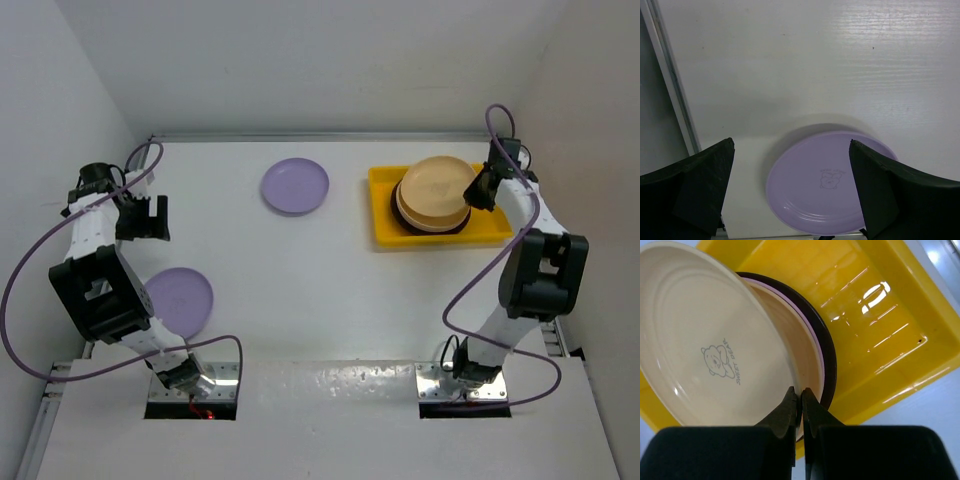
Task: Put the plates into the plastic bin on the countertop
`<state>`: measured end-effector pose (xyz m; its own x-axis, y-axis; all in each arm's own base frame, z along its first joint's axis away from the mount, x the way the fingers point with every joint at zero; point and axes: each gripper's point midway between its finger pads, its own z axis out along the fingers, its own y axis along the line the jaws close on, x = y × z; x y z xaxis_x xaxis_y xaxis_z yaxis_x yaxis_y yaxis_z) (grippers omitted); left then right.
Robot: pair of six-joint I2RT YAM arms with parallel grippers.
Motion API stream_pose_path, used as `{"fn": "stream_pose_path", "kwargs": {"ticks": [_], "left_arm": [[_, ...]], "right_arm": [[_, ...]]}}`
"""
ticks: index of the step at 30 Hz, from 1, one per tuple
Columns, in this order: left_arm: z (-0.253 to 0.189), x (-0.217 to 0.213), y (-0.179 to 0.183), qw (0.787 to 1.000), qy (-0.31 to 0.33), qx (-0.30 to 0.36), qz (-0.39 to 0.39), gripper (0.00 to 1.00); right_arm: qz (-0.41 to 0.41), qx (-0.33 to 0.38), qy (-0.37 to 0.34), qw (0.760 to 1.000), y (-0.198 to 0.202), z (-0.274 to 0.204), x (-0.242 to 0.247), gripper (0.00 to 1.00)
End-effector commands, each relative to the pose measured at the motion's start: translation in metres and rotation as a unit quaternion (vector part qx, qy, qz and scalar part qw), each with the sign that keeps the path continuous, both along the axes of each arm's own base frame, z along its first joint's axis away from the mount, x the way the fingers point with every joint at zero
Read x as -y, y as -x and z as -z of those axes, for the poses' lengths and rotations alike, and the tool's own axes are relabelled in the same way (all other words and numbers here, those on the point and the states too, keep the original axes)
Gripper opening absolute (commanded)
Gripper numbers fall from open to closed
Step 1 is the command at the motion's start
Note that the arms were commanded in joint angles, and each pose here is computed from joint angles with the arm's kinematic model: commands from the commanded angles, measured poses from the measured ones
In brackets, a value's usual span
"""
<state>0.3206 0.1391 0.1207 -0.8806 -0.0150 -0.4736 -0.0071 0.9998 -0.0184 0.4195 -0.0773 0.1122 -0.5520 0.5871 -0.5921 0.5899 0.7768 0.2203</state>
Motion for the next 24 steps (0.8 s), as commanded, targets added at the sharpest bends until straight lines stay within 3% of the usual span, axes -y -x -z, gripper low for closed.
{"fn": "stream_pose_path", "kwargs": {"ticks": [1, 6, 7, 8, 10, 11, 14, 16, 17, 18, 20, 21, 22, 23, 24], "left_arm": [[-0.004, -0.009, -0.004, 1.000, -0.008, 0.008, -0.002, 0.96], [-0.004, -0.009, -0.004, 1.000, -0.008, 0.008, -0.002, 0.96], [-0.004, -0.009, -0.004, 1.000, -0.008, 0.008, -0.002, 0.96], [-0.004, -0.009, -0.004, 1.000, -0.008, 0.008, -0.002, 0.96], [-0.004, -0.007, -0.005, 1.000, -0.004, 0.010, 0.000, 0.96], [-0.004, -0.007, -0.005, 1.000, -0.004, 0.010, 0.000, 0.96], [-0.002, -0.006, -0.006, 1.000, 0.002, 0.008, 0.002, 0.96], [-0.001, -0.007, -0.008, 1.000, 0.002, 0.008, 0.002, 0.96], [-0.003, -0.007, -0.012, 1.000, 0.007, 0.011, 0.000, 0.96], [0.001, -0.007, -0.012, 1.000, 0.009, 0.006, 0.000, 0.96], [0.002, -0.008, -0.014, 1.000, 0.013, 0.005, -0.005, 0.96], [0.003, -0.010, -0.019, 1.000, 0.011, 0.008, -0.005, 0.96], [-0.001, -0.010, -0.021, 1.000, 0.015, 0.014, -0.007, 0.96], [0.003, -0.010, -0.021, 1.000, 0.017, 0.009, -0.007, 0.96], [0.003, -0.008, -0.022, 1.000, 0.023, 0.011, -0.009, 0.95]], "right_arm": [[-0.030, 0.020, -0.035, 0.999, -0.025, -0.006, -0.007, 0.00], [-0.029, -0.011, -0.041, 0.999, -0.020, 0.008, -0.007, 0.02], [-0.028, -0.014, -0.041, 0.999, -0.018, 0.009, -0.007, 0.11], [-0.029, -0.026, -0.037, 0.999, -0.015, 0.012, -0.007, 0.40], [-0.047, -0.051, -0.021, 0.997, -0.010, 0.011, -0.006, 0.66], [-0.064, -0.058, -0.004, 0.996, -0.009, 0.008, -0.005, 0.74], [-0.108, -0.060, 0.096, 0.988, -0.020, -0.023, -0.009, 0.81], [-0.126, -0.035, 0.157, 0.979, -0.034, -0.053, -0.028, 0.82], [-0.170, 0.002, 0.156, 0.973, -0.049, -0.073, -0.075, 0.82], [-0.186, 0.024, 0.149, 0.971, -0.057, -0.081, -0.092, 0.79], [-0.244, 0.073, 0.102, 0.962, -0.079, -0.087, -0.154, 0.61], [-0.262, 0.099, 0.087, 0.956, -0.089, -0.092, -0.177, 0.46], [-0.309, 0.066, 0.064, 0.947, -0.091, -0.049, -0.223, 0.42], [-0.302, 0.103, 0.036, 0.947, -0.109, -0.079, -0.245, 0.42], [-0.319, 0.050, 0.020, 0.946, -0.114, -0.022, -0.272, 0.47]]}}
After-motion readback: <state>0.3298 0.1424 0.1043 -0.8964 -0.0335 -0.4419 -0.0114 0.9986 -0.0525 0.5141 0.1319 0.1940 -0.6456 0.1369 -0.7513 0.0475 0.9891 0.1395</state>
